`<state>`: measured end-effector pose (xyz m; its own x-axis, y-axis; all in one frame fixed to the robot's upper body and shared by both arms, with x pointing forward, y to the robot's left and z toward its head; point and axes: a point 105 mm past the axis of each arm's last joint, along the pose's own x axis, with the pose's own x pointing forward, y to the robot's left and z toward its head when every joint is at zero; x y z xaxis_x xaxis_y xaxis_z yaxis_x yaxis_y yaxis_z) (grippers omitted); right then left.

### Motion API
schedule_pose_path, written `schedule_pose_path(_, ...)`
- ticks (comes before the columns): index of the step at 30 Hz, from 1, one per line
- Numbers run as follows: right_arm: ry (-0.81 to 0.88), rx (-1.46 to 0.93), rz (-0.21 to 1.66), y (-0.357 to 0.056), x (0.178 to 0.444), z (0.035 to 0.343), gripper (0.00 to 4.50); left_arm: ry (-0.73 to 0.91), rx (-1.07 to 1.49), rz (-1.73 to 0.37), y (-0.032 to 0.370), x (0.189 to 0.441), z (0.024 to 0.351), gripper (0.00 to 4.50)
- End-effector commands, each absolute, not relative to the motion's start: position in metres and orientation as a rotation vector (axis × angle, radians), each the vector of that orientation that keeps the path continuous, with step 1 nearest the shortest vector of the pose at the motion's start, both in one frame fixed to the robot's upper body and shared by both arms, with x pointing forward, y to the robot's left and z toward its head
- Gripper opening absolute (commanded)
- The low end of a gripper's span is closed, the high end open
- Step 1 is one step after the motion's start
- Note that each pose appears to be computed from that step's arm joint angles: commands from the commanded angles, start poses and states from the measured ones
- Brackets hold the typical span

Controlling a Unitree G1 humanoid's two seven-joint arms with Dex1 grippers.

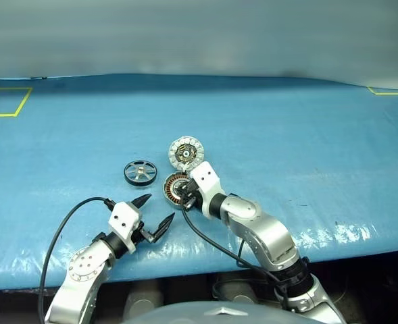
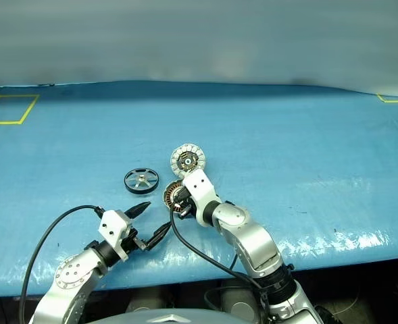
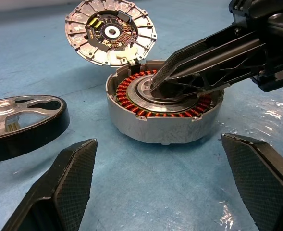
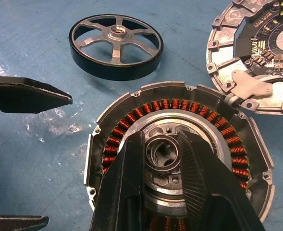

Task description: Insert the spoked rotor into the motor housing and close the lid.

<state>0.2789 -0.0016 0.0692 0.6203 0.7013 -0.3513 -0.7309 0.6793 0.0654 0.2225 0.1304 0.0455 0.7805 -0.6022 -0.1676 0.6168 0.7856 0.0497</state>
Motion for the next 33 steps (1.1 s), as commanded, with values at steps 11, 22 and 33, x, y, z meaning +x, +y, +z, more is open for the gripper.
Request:
schedule_pose_path(11, 0.309, -0.086, 0.770, -0.0054, 0.2893, 0.0800, 0.66, 0.100, 0.111, -0.673, 0.1271, 0.2243, 0.0531, 4.50)
schedule_pose_path(22, 0.298, -0.074, 0.820, 0.0029, 0.2820, 0.0849, 0.66, 0.110, 0.101, -0.674, 0.1262, 0.2237, 0.0512, 4.50)
schedule_pose_path(33, 0.318, -0.076, 0.805, 0.0005, 0.2835, 0.0793, 1.01, 0.111, 0.099, -0.674, 0.1264, 0.2231, 0.0517, 4.50)
